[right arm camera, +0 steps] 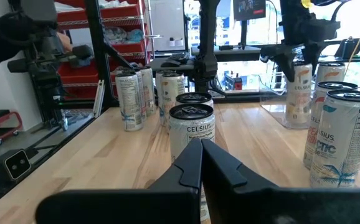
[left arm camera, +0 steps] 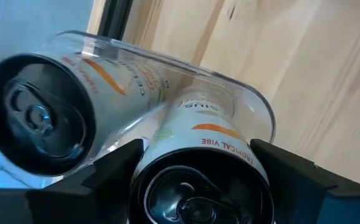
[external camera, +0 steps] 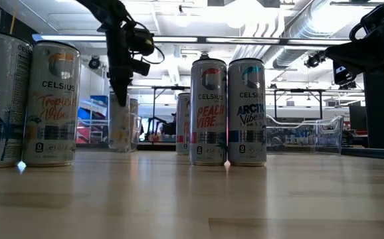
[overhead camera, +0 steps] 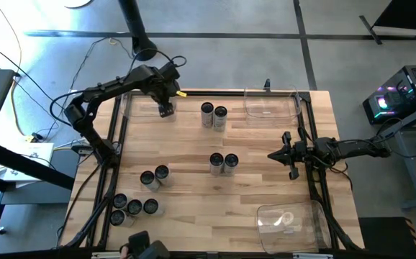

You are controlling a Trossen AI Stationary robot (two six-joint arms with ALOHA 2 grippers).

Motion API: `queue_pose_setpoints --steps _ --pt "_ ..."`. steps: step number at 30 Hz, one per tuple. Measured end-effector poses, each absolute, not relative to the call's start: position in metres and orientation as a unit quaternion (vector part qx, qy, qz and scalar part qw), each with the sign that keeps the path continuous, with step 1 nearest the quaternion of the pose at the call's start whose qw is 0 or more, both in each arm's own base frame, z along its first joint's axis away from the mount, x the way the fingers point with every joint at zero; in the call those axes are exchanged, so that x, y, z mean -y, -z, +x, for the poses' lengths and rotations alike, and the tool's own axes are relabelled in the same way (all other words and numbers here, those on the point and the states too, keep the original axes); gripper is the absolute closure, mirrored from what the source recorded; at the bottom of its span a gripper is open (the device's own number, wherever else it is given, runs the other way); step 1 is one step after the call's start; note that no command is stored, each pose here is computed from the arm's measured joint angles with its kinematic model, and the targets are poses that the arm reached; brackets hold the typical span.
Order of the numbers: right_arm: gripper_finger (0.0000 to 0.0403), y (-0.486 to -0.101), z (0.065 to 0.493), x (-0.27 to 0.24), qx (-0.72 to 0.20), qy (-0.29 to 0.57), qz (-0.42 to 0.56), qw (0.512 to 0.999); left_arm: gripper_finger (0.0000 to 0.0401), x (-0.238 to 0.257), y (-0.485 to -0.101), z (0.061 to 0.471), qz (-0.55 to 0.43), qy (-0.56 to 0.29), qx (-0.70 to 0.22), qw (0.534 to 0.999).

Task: Sort soda cans
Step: Put the white-yellow soda can into the top left transparent bin

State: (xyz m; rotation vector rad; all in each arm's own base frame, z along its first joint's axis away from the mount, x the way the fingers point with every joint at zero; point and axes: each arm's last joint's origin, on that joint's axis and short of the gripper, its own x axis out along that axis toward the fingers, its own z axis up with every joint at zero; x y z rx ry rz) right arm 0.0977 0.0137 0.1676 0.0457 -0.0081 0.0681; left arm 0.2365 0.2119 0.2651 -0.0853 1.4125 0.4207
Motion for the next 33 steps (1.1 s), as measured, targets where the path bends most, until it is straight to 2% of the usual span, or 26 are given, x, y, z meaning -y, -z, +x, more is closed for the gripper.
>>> queue_pose_setpoints --steps 13,33 --pt "0.0403 -0.168 0.098 -0.014 0.004 -0.034 0.023 0.999 0.0110 -0.218 -0.261 0.237 -0.041 -0.199 -0.622 0.756" --pt "0.0403 -0.168 0.098 -0.014 0.004 -0.034 0.023 0.999 0.0115 -0.222 -0.267 0.232 -0.040 -0.202 -0.622 0.755"
